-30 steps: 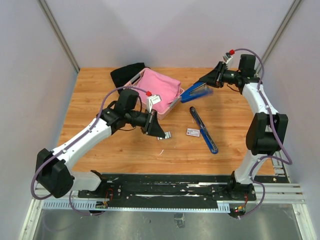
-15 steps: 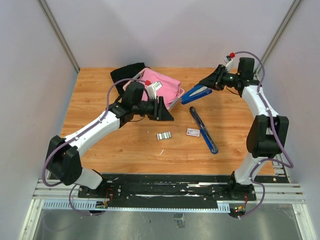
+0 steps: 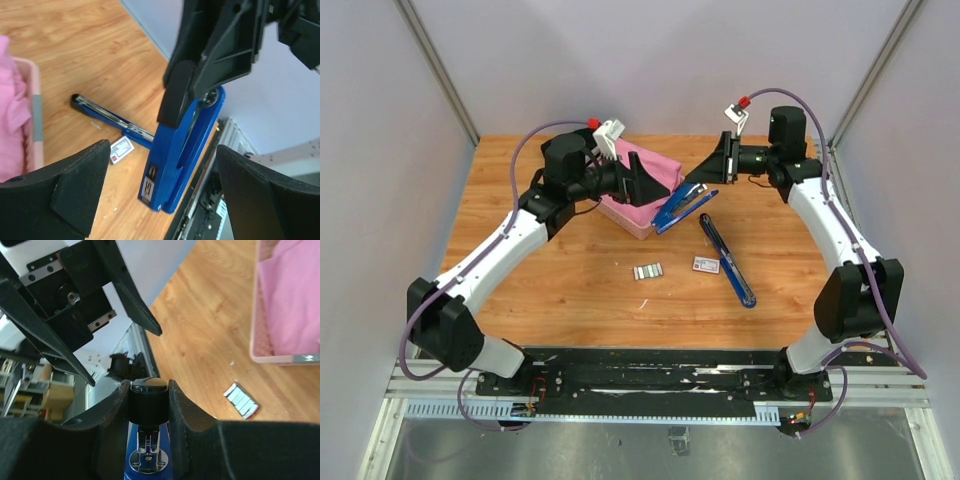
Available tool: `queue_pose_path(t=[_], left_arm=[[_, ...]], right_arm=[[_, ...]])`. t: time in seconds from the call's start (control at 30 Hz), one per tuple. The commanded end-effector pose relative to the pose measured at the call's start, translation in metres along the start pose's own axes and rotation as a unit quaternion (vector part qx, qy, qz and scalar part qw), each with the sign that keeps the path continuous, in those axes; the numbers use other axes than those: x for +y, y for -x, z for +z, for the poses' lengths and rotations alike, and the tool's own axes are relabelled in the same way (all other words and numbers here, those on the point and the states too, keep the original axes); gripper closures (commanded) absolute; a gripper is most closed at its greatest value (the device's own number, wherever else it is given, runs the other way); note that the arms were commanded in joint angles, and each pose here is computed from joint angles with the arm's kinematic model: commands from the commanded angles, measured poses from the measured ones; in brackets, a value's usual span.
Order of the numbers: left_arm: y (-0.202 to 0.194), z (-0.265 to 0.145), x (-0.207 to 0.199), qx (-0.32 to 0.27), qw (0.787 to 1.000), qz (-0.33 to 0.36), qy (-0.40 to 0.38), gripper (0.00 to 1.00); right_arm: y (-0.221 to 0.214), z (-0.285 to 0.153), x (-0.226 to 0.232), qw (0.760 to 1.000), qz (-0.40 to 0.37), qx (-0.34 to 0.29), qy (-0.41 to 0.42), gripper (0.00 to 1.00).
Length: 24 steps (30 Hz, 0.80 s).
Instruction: Load the staples into the stapler
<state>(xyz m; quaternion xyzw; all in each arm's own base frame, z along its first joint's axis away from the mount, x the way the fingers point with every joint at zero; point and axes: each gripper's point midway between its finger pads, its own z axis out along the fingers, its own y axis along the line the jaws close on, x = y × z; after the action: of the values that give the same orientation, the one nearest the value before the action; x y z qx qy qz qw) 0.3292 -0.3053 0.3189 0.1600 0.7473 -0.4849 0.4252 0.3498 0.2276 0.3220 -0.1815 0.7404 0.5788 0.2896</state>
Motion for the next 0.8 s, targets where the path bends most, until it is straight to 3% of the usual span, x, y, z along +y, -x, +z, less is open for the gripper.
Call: queue_pose_path(t=[0.0,0.3,0.5,0.57,0.63,0.77], left_arm=[[-0.007,-0.003,-0.036,0.041,0.995,0.033,-0.085,0.09],[-0.032,0.002,-0.059,0.097,0.985,0.022,-0.142,0.12],[-0.029,0.004,-0.063,0.089,0.984,0.012,-0.151,0.47],[-0.030,0.004,-0.064,0.093,0.983,0.007,-0.157,0.45],[-0.031,0.004,-0.064,0.094,0.983,0.004,-0.158,0.37],[-0.028,0.005,-0.062,0.087,0.985,0.007,-0.150,0.42]], right_arm=[[-0.004,0.000,0.066,0.993,-0.048,0.038,0.099,0.99],[-0.003,0.008,0.109,0.982,-0.068,0.064,0.167,1.00],[-0.006,0.010,0.109,0.981,-0.066,0.068,0.170,0.99],[-0.009,0.011,0.108,0.981,-0.063,0.071,0.171,1.00],[-0.010,0.011,0.107,0.981,-0.061,0.072,0.170,1.00],[-0.011,0.010,0.107,0.981,-0.062,0.072,0.169,0.99]])
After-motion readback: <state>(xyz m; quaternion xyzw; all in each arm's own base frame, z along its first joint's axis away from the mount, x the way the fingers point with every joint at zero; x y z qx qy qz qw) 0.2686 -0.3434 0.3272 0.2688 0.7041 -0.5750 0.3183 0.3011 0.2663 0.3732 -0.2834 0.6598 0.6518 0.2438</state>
